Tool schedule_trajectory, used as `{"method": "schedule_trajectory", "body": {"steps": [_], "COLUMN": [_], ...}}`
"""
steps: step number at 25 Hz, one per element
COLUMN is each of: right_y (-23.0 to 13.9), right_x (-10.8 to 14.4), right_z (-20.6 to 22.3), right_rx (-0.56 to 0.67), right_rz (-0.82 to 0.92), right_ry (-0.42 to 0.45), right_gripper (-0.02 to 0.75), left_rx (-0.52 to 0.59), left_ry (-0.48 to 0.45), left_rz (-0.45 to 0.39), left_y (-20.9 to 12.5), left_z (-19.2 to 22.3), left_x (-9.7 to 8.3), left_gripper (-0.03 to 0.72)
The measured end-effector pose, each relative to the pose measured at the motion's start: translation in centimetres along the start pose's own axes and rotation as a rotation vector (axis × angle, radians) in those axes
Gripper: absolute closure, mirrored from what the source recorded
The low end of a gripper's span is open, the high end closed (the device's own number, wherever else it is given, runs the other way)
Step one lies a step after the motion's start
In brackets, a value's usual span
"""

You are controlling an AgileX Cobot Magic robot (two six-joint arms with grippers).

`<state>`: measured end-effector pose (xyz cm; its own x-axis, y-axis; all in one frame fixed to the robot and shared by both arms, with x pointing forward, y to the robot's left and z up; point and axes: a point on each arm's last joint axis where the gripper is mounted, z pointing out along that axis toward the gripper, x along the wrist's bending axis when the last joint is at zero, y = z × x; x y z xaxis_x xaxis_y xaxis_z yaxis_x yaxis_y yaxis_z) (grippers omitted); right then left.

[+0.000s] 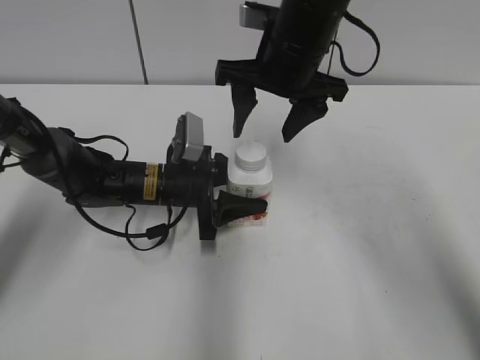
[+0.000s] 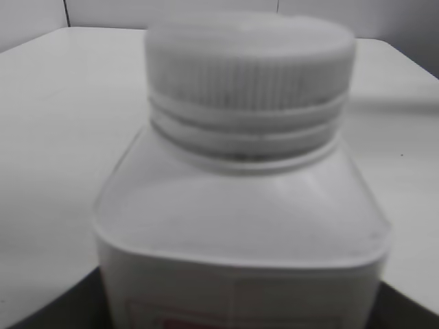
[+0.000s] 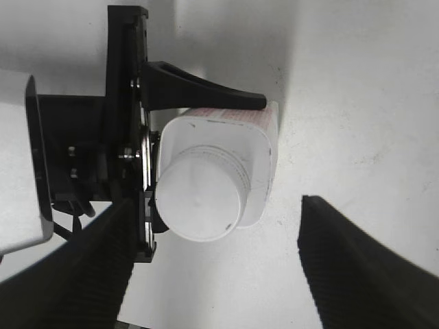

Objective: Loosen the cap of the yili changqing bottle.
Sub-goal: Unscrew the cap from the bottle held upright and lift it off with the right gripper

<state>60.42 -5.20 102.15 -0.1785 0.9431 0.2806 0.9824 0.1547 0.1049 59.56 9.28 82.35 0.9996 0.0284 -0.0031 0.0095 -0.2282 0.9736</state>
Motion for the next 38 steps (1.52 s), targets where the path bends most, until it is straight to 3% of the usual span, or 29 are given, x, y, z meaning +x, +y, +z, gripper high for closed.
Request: {"method": "schedule_trajectory", "body": {"steps": [23, 33, 38], "right_y": [-0.3, -0.1, -0.1], "right_x": [0.7, 0.4, 0.4], "right_z": [0.2, 2.9, 2.9], "right_rx": [-0.004, 0.053, 0.053], "right_rz": [-0.033, -0.017, -0.017], "right_ry": [-0.027, -0.035, -0.035], "right_gripper": [0.16, 0.16, 0.211], "left_rx": [0.002, 0.003, 0.003], "left_ry": [-0.014, -0.013, -0.013], "left_rz": [0.003, 0.003, 0.003], "left_y": [0.1, 0.1, 0.1], "left_z": [0.6, 0.6, 0.6], "left_x": [-0.3, -0.3, -0.3], "left_gripper": [0.281, 0.281, 0.281]}}
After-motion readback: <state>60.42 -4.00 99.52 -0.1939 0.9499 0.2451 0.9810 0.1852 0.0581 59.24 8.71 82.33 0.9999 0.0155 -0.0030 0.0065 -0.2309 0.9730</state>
